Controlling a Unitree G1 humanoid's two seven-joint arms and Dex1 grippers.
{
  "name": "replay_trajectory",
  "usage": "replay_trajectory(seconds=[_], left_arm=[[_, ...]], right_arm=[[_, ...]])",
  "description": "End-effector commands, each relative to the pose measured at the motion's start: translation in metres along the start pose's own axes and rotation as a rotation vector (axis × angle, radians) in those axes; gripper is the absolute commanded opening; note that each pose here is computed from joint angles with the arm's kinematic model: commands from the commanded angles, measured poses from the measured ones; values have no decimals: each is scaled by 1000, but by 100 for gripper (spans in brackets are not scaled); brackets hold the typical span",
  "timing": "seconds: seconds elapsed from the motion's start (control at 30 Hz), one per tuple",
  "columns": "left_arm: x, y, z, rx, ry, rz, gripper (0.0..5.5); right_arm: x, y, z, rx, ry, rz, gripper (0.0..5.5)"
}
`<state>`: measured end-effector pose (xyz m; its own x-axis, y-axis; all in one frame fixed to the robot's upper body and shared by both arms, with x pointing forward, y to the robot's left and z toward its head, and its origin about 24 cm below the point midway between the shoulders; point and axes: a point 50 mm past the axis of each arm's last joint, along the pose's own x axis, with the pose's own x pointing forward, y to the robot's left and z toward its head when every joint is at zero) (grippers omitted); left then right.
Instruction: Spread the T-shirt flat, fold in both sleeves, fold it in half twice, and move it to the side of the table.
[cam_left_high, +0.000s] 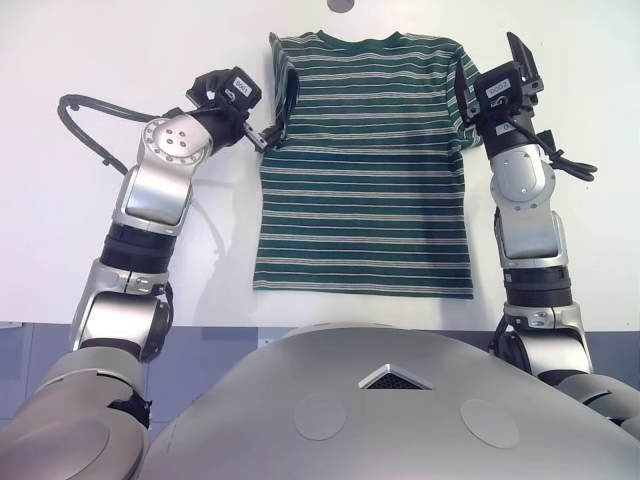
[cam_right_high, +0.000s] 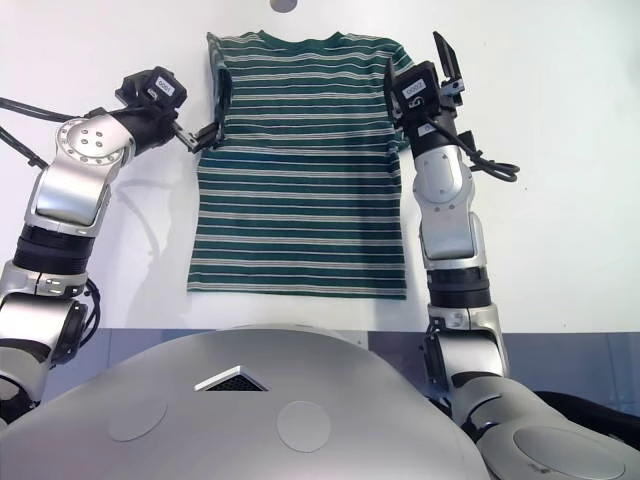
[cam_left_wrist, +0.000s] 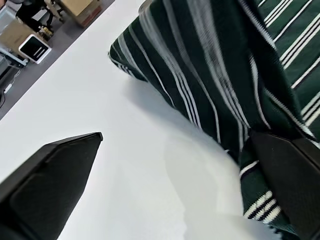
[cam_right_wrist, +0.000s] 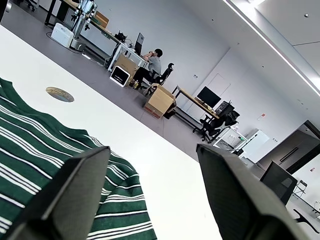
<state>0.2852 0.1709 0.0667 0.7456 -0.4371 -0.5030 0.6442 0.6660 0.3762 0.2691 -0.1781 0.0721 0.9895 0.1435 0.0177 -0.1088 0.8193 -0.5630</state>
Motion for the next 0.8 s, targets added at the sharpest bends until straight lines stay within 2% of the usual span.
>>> replay_trajectory(seconds=[0.03,0.2,0.27,0.4,0.5,0.6,0.8], left_arm=[[1,-12,7,-16,-43,-49,539],[10,-28,21,-78,-95,-62,539],[10,-34,41,-156,-197,-83,539],[-4,-31,97,-384,-548,-123,539],[-15,-5,122,-560,-749,13,539],[-15,7,124,-635,-786,117,539],[-10,-5,125,-664,-780,87,539]], right_arm=[[1,-2,-1,-17,-1,-5,320],[0,-1,-1,-12,2,-11,320],[0,-1,-2,-7,9,-19,320],[-3,-5,-22,84,107,-59,320],[11,-20,-41,362,224,-146,320],[22,-25,-62,603,336,-185,320],[28,-13,-90,866,457,-184,320]])
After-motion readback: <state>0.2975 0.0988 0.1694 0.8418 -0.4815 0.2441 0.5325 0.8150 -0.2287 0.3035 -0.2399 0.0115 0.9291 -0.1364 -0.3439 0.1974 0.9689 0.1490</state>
